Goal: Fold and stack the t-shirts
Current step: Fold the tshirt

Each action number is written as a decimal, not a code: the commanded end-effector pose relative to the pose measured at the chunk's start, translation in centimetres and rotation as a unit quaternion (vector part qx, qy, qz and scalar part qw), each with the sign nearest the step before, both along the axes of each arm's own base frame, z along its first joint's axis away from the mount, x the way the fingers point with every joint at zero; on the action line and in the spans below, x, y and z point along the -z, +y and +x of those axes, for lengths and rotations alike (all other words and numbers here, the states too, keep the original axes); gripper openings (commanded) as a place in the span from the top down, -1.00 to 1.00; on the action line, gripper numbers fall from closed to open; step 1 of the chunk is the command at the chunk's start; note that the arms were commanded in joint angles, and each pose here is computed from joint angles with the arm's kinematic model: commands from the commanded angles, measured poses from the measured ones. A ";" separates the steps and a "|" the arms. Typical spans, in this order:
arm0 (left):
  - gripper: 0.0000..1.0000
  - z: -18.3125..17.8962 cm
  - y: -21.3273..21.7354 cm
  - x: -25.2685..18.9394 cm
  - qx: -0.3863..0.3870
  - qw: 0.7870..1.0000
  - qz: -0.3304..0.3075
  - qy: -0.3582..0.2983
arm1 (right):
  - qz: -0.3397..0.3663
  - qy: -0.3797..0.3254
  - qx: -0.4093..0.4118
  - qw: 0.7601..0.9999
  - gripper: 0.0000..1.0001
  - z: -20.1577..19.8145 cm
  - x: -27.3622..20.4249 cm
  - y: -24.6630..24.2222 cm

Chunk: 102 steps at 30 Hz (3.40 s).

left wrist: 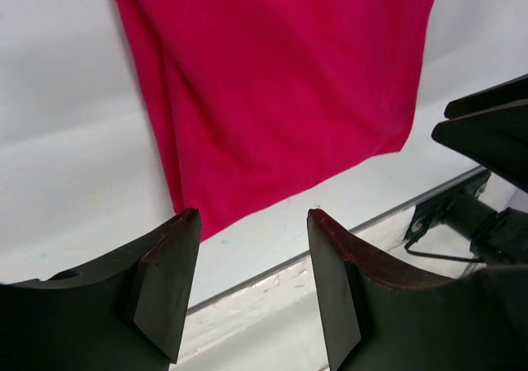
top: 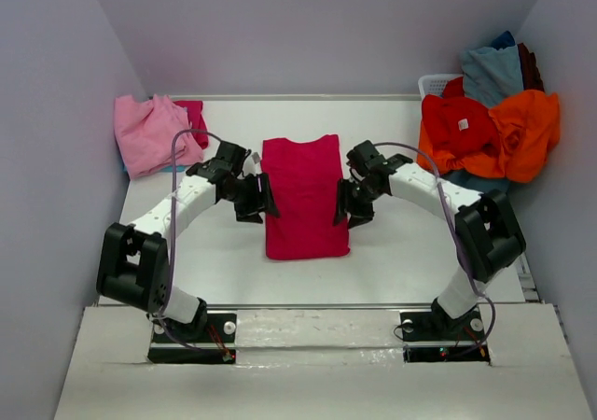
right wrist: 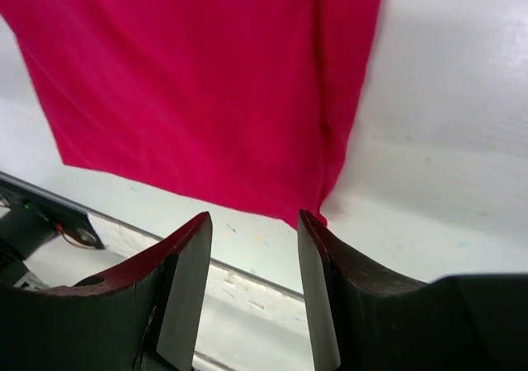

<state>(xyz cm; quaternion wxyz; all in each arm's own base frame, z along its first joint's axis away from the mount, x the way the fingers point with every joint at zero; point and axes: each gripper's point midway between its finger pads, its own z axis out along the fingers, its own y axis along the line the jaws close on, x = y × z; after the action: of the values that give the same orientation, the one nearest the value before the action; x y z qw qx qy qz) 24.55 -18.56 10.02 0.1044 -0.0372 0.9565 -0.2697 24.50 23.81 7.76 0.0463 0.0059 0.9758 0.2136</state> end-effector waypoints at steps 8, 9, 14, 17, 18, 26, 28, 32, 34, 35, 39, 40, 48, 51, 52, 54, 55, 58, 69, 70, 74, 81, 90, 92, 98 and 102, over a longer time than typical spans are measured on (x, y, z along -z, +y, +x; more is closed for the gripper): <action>-0.31 2.4 0.0 0.6 0.011 1.000 0.001 0.009 | -0.017 -0.018 -0.006 1.000 -0.02 2.5 -0.3 1.0; -0.31 2.2 0.1 1.0 0.010 1.000 0.001 0.014 | -0.018 -0.016 -0.006 1.000 -0.02 2.4 -0.2 0.9; -0.30 0.8 0.0 2.7 0.008 0.999 -0.016 0.046 | -0.023 -0.008 -0.003 1.000 -0.01 2.0 0.5 0.7; -0.30 0.3 0.0 2.8 0.009 0.999 -0.019 0.050 | -0.024 -0.007 -0.003 1.000 -0.01 1.9 0.4 0.6; -0.29 0.1 -0.1 2.9 0.012 0.998 -0.022 0.052 | -0.024 -0.009 -0.004 1.000 -0.01 2.0 0.3 0.6; -0.25 -1.2 0.1 3.9 0.018 0.997 -0.025 0.068 | -0.032 0.000 0.007 0.999 0.00 0.9 1.2 -0.2; -0.25 -0.5 0.0 3.6 0.018 0.998 -0.023 0.058 | -0.037 -0.008 0.014 0.999 0.00 1.2 1.3 -0.3; -0.22 0.7 -0.3 3.0 0.017 0.998 -0.029 0.056 | -0.040 -0.013 0.018 0.999 0.00 2.0 1.2 -0.1; -0.20 1.0 -0.3 2.6 0.018 0.998 -0.030 0.052 | -0.033 -0.012 0.017 0.999 0.00 2.0 0.7 0.2; -0.18 1.0 -0.3 2.5 0.018 0.998 -0.028 0.050 | -0.033 -0.013 0.019 0.999 0.00 1.9 0.7 0.1; -0.15 0.0 0.0 3.1 0.021 0.997 -0.027 0.063 | -0.036 -0.002 0.015 0.999 0.00 0.8 0.9 -0.5; -0.15 -0.4 0.0 3.2 0.022 0.997 -0.029 0.067 | -0.035 0.001 0.014 0.999 0.00 0.5 1.0 -0.6; -0.42 -3.8 1.3 3.7 0.015 0.997 -0.018 0.078 | -0.009 0.028 0.013 0.999 -0.04 -2.5 1.2 -1.0; -0.44 -5.0 1.4 4.2 0.013 0.996 -0.022 0.088 | 0.004 0.046 0.017 0.999 -0.06 -3.8 1.9 -1.1; -0.44 -5.2 1.4 4.3 0.013 0.996 -0.025 0.089 | 0.010 0.045 0.019 0.999 -0.06 -4.1 1.8 -1.1; -0.45 -5.6 1.3 4.6 0.012 0.995 -0.033 0.094 | 0.018 0.051 0.027 0.998 -0.08 -4.7 2.4 -1.1; -0.45 -5.7 1.1 4.6 0.012 0.995 -0.041 0.095 | 0.021 0.052 0.032 0.998 -0.08 -4.8 2.4 -1.1; -0.45 -5.7 0.8 4.9 0.012 0.994 -0.049 0.097 | 0.022 0.048 0.038 0.998 -0.08 -5.0 3.0 -1.3; -0.51 -4.0 -0.4 5.1 0.016 0.992 -0.074 0.097 | 0.027 0.011 0.064 0.998 -0.14 -3.1 3.0 -0.9; -0.51 -4.1 -0.4 5.2 0.016 0.992 -0.076 0.099 | 0.026 0.013 0.064 0.998 -0.14 -3.1 3.2 -0.8; -0.51 -3.9 -0.4 5.6 0.017 0.992 -0.072 0.102 | 0.026 0.014 0.069 0.997 -0.14 -3.1 3.6 -0.8; -0.51 -3.8 -0.4 6.7 0.019 0.991 -0.067 0.111 | 0.032 0.023 0.073 0.997 -0.14 -3.1 4.7 -0.5; -0.50 -3.8 -0.3 7.8 0.017 0.991 -0.063 0.119 | 0.037 0.036 0.080 0.995 -0.12 -3.5 5.7 -0.4; -0.48 -3.9 -0.4 8.0 0.015 0.990 -0.065 0.124 | 0.036 0.035 0.082 0.995 -0.11 -3.3 5.7 -0.3; -0.38 -3.5 -0.7 8.4 0.011 0.990 -0.071 0.124 | 0.038 0.032 0.085 0.995 -0.05 -2.9 5.7 -0.1; -0.19 -3.8 -0.6 8.4 0.012 0.990 -0.071 0.124 | 0.034 0.026 0.083 0.996 0.07 -2.8 5.4 -0.2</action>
<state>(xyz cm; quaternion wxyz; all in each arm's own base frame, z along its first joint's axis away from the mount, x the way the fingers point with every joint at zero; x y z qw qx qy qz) 20.36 -19.93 2.82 -0.0375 -0.0714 0.9319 -0.3536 21.20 23.63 2.62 0.0214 0.0988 0.9625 0.2519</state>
